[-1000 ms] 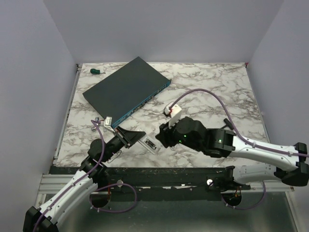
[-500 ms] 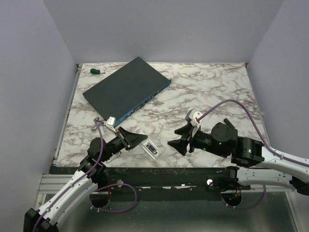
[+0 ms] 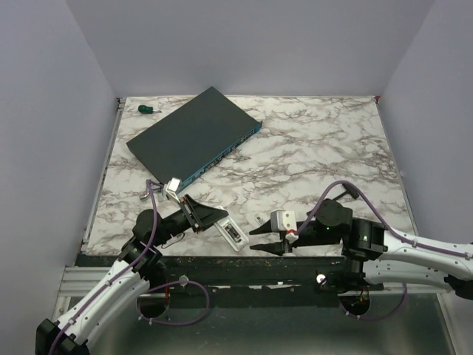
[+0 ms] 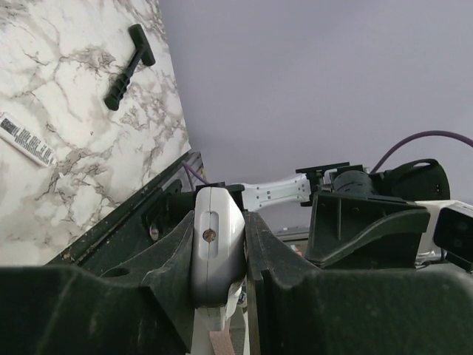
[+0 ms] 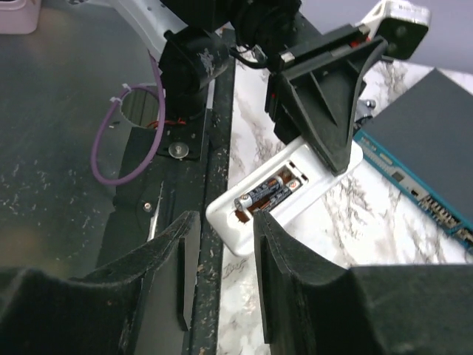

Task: Load the batteries into the remote control
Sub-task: Load the battery into the remote control.

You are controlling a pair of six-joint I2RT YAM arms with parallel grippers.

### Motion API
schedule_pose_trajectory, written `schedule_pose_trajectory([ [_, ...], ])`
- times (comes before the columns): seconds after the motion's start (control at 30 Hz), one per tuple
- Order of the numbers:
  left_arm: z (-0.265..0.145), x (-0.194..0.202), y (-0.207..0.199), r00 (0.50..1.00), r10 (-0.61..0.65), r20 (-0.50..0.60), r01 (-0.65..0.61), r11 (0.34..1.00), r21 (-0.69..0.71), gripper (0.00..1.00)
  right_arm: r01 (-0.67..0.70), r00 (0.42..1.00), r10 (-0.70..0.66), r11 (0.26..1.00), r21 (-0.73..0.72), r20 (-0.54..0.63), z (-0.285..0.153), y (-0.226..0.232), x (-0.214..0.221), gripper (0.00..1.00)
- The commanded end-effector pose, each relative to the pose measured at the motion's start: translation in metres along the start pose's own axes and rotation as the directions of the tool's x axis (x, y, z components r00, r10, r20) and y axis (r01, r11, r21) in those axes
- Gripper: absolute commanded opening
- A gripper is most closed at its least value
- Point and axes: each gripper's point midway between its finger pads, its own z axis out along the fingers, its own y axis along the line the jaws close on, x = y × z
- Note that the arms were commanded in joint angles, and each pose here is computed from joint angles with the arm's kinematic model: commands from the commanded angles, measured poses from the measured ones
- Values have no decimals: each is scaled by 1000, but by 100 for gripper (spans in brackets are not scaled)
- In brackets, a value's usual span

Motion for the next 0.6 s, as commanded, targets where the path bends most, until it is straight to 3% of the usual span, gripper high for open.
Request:
schedule_pose_trajectory([
  [0.0, -2, 4, -12, 999, -19, -31, 20, 999, 31, 0, 127, 988, -120, 989, -75, 92, 10, 9, -14, 41],
  [0.57, 0, 9, -13, 998, -32, -59, 35, 998, 52, 0, 144, 989, -138, 981, -132, 51, 37, 12, 7, 35],
])
